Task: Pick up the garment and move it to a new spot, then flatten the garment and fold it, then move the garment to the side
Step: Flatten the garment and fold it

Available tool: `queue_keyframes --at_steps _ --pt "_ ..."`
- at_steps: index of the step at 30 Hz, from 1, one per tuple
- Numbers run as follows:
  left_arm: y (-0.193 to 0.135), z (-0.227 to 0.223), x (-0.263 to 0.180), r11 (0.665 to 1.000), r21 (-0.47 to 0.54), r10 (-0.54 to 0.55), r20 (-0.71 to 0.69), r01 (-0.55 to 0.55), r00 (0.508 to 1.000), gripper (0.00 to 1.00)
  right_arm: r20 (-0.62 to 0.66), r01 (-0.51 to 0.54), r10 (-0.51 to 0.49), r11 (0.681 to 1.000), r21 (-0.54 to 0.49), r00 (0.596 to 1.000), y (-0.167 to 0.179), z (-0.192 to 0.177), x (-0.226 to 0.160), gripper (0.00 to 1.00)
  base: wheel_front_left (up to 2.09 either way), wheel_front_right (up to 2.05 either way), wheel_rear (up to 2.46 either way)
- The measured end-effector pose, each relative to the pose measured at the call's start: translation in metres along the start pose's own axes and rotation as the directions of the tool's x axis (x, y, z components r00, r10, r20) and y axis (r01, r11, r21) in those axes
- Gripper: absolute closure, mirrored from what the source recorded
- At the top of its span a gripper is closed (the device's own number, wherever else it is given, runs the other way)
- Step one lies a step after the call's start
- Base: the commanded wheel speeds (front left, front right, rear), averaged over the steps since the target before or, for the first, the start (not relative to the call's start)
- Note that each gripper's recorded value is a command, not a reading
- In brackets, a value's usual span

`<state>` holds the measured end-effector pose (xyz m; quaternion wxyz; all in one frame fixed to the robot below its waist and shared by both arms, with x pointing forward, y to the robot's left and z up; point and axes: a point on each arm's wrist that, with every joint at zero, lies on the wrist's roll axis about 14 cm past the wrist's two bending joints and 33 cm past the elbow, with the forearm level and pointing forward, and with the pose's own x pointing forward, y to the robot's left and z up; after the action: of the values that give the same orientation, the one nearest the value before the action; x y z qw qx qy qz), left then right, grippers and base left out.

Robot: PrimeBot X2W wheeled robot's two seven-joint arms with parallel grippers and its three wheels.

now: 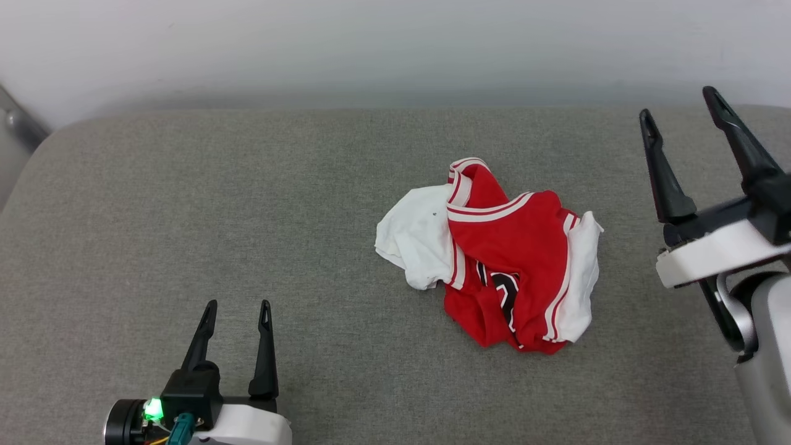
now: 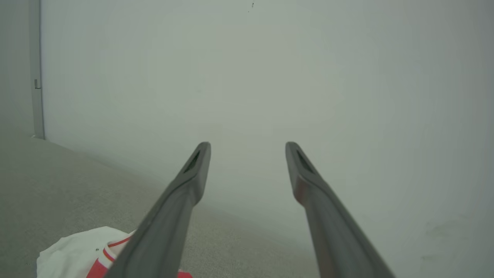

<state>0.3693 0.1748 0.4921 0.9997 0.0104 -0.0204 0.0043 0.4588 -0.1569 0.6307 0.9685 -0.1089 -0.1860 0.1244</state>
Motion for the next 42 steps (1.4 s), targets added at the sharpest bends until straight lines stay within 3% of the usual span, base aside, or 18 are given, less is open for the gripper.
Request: queue_keyframes --at_steps 3,6,10,16,22,25,28,30,34,39,42 --pt "0.001 -0.005 0.002 1.000 -0.003 0.003 -0.014 -0.003 1.000 0.00 -0.179 -0.096 0.092 0.995 -0.014 0.979 0.009 -0.030 0.009 0.00 0.00 0.00 0.00" --pt "0.000 -0.008 0.005 1.000 -0.007 0.005 -0.023 -0.005 1.000 0.00 -0.383 -0.200 0.185 0.980 0.000 0.905 0.022 -0.063 0.007 0.00 0.00 0.00 0.00" --pt "-0.001 -0.011 0.012 1.000 -0.013 0.006 -0.028 -0.006 1.000 0.00 -0.645 -0.304 0.253 0.952 0.034 0.721 0.025 -0.109 -0.013 0.00 0.00 0.00 0.00" --pt "-0.001 -0.020 0.024 1.000 -0.017 0.007 -0.046 -0.008 0.999 0.00 -0.848 -0.444 0.319 0.889 0.113 0.423 0.041 -0.155 -0.044 0.00 0.00 0.00 0.00" --pt "0.002 -0.031 0.032 1.000 -0.017 0.016 -0.074 -0.018 0.997 0.00 -0.908 -0.532 0.372 0.818 0.221 0.194 0.068 -0.190 -0.072 0.00 0.00 0.00 0.00" --pt "0.006 -0.037 0.031 0.999 -0.014 0.028 -0.091 -0.029 0.995 0.00 -0.915 -0.553 0.386 0.791 0.261 0.120 0.076 -0.204 -0.087 0.00 0.00 0.00 0.00" --pt "0.008 -0.039 0.032 0.999 -0.013 0.035 -0.096 -0.036 0.995 0.00 -0.908 -0.556 0.405 0.782 0.281 0.111 0.080 -0.208 -0.090 0.00 0.00 0.00 0.00" --pt "0.008 -0.038 0.032 0.999 -0.015 0.036 -0.094 -0.037 0.995 0.00 -0.898 -0.556 0.417 0.784 0.278 0.138 0.079 -0.204 -0.087 1.00 0.00 0.00 0.00" --pt "0.005 -0.035 0.030 0.999 -0.019 0.031 -0.088 -0.032 0.996 0.00 -0.880 -0.535 0.421 0.806 0.252 0.219 0.067 -0.190 -0.077 1.00 0.00 0.00 0.00" --pt "-0.002 -0.025 0.029 1.000 -0.027 0.010 -0.061 -0.012 0.998 0.00 -0.863 -0.427 0.371 0.880 0.209 0.342 0.023 -0.170 -0.068 1.00 0.00 0.00 0.00" --pt "-0.005 -0.023 0.025 1.000 -0.030 0.001 -0.057 -0.003 0.998 0.00 -0.881 -0.318 0.313 0.926 0.201 0.355 -0.011 -0.173 -0.086 1.00 0.00 0.00 0.00"
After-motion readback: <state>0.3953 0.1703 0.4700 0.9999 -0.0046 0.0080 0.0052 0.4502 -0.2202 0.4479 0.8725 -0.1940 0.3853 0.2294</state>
